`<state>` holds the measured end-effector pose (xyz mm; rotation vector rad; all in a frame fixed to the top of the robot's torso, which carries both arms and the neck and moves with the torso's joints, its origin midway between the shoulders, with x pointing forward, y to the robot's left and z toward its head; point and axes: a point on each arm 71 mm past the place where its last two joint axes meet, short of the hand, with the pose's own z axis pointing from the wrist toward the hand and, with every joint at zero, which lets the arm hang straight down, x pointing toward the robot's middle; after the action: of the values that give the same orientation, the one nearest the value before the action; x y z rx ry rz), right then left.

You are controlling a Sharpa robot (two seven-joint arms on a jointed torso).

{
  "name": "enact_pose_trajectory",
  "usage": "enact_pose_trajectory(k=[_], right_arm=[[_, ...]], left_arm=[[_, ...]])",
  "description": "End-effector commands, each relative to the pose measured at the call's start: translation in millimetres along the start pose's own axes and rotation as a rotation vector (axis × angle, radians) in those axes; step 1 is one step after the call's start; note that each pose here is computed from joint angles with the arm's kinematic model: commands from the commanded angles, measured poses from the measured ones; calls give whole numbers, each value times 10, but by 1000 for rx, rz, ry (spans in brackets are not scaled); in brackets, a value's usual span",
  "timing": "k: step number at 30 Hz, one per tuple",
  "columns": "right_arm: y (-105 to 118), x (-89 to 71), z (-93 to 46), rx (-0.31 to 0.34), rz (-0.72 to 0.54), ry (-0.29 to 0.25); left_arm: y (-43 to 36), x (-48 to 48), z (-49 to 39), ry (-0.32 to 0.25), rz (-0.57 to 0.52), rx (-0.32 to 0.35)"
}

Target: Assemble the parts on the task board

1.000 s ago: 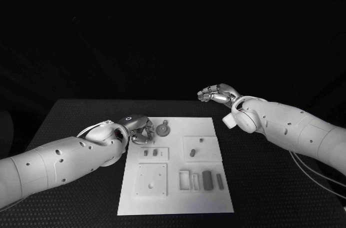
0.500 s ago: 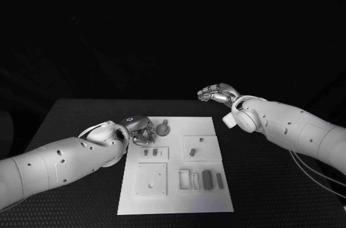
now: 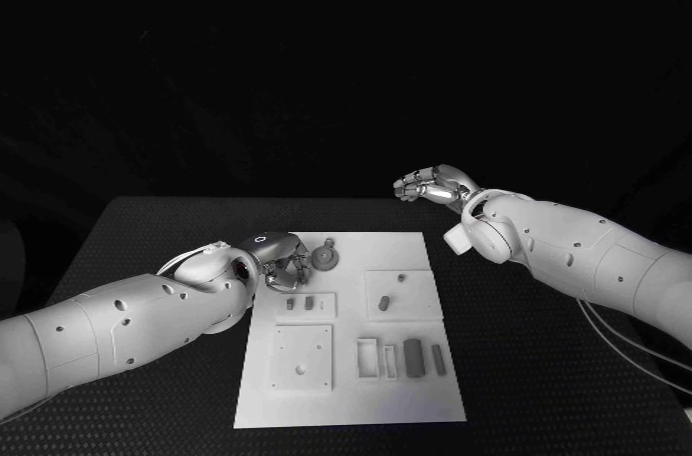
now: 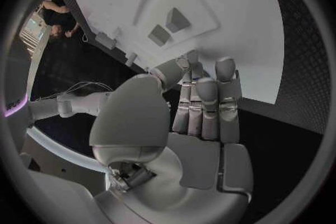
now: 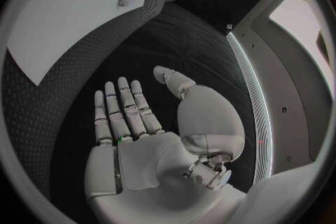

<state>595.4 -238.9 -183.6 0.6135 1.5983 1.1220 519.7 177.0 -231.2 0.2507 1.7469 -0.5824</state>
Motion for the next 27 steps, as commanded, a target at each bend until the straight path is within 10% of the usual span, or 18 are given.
enact_pose_trajectory(k=[1,27], right_arm=[[12,15,1,-13,0,15],[13,17,1,-13,1,16]], left_arm=[[-14,41,1,36,3,5],[-25,102,13,61,0,6]])
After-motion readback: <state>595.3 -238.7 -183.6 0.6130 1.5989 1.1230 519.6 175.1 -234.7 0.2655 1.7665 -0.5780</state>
